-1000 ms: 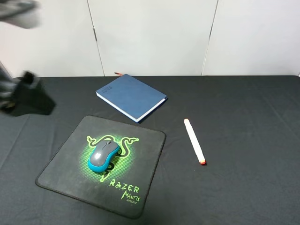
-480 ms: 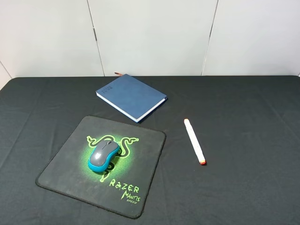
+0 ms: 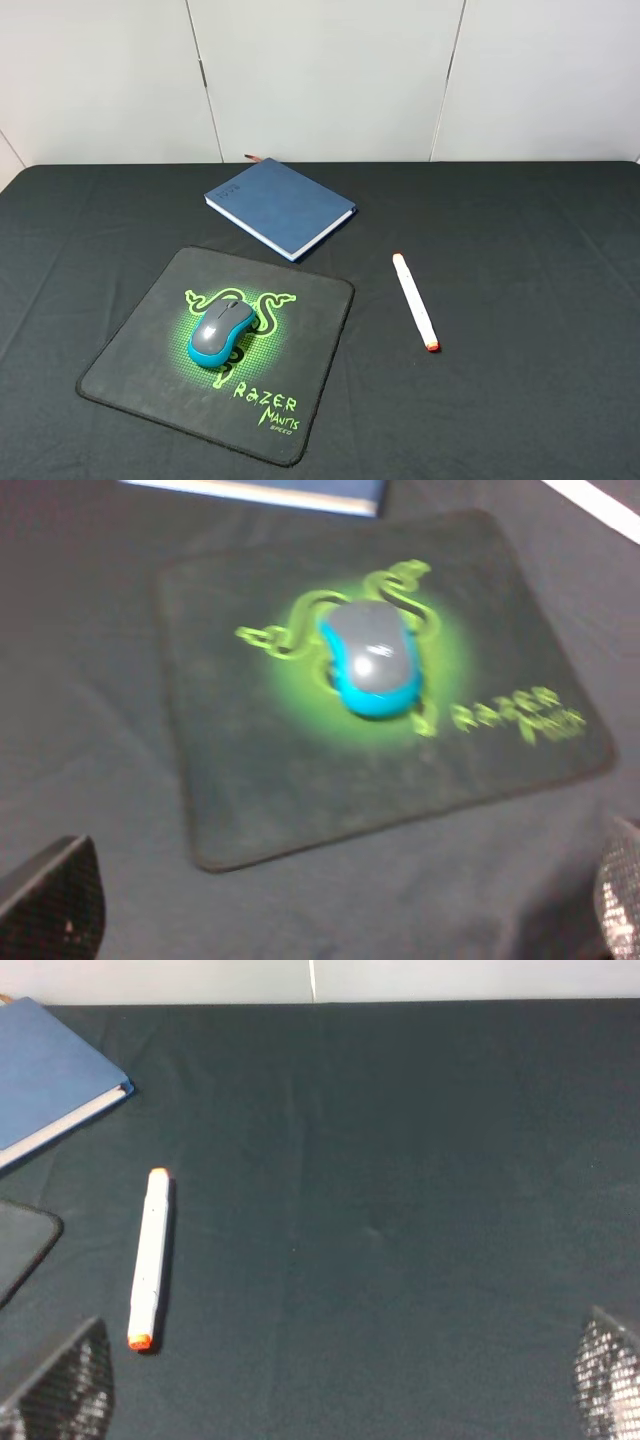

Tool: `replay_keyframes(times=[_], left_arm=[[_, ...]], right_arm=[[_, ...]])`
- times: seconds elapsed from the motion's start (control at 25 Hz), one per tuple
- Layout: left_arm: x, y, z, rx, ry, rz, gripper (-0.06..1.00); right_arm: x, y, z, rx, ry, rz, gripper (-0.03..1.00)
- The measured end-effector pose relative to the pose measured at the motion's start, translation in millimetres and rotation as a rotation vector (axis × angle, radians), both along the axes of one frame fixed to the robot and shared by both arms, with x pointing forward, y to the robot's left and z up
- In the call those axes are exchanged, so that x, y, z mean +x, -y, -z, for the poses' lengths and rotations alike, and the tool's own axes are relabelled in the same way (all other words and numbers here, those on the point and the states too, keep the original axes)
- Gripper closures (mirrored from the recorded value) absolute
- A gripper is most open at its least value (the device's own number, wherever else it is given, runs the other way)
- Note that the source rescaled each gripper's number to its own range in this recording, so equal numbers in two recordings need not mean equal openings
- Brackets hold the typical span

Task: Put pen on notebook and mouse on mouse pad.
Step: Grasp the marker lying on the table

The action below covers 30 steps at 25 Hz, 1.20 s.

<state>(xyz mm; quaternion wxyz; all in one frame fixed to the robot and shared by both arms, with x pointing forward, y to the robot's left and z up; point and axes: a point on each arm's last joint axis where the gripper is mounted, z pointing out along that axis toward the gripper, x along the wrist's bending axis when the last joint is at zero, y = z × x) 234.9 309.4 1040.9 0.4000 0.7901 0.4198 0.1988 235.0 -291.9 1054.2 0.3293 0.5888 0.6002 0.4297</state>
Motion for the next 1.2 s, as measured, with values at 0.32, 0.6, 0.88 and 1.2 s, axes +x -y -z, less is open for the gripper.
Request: replay_keyframes(times=[0.32,0.6,0.88,1.2], left_arm=[[-0.9,1.9,-0.4,0.006,0.012,0.037,0.01],[-1.3,2.2,-0.5,0.006,0.013,-0.016,0.01],[-3.0,3.9,-0.6,0.008,0.014,-0.3,0.01],[-7.2,5.3,-0.4,0.001,0.038,-0.525,0.01]], right_arm=[[0.0,0.0,0.0,0.0,0.0,0.0,-0.03],[0.0,0.0,0.0,0.0,0.0,0.0,-0.03],[0.0,0.0,0.0,0.0,0.0,0.0,-0.03],[0.0,0.0,0.0,0.0,0.0,0.0,-0.03]])
